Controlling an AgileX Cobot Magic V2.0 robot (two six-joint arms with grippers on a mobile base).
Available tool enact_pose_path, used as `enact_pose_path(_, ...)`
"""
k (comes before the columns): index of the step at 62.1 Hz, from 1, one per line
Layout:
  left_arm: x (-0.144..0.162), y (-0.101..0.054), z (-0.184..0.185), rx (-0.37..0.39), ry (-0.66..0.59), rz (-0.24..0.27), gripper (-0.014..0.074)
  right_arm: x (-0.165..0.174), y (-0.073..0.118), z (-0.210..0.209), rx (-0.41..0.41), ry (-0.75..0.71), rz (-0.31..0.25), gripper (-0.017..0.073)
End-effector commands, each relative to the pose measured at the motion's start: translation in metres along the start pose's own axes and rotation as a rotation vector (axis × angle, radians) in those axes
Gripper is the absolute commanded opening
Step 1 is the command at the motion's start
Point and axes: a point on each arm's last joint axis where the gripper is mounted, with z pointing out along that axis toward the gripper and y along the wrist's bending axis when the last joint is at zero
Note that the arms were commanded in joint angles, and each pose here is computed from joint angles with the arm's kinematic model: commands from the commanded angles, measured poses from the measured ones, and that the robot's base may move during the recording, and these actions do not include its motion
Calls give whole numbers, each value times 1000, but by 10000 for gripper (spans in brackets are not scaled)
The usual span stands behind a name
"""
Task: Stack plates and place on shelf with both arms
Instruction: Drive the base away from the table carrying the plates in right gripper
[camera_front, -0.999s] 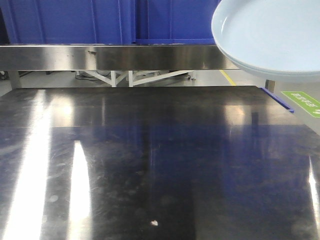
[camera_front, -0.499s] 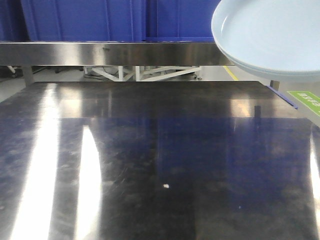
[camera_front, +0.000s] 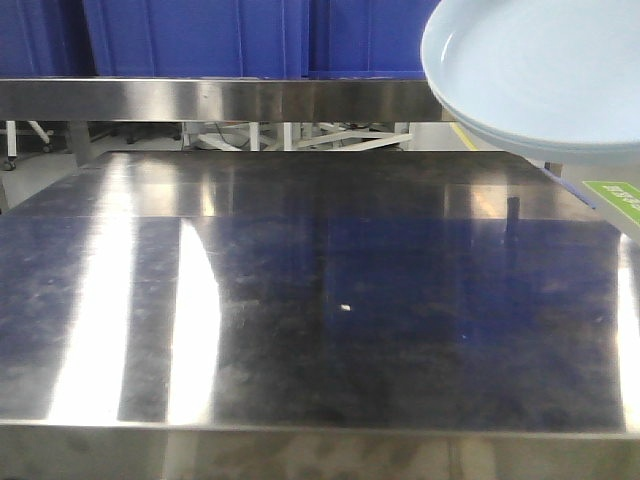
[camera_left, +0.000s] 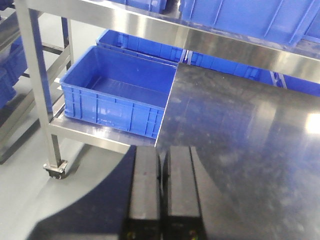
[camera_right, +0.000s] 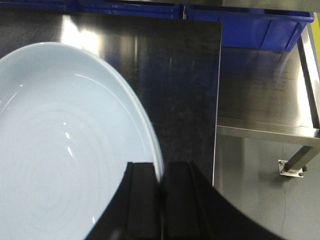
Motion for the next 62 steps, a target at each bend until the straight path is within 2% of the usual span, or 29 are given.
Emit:
enact_pose_path(1, -14, -5, -3, 41, -89, -1, 90, -17, 1, -9, -7, -129, -2, 48)
enact_pose_path(62, -14, -5, -3, 41, -89, -1, 90, -17, 1, -9, -7, -129, -2, 48)
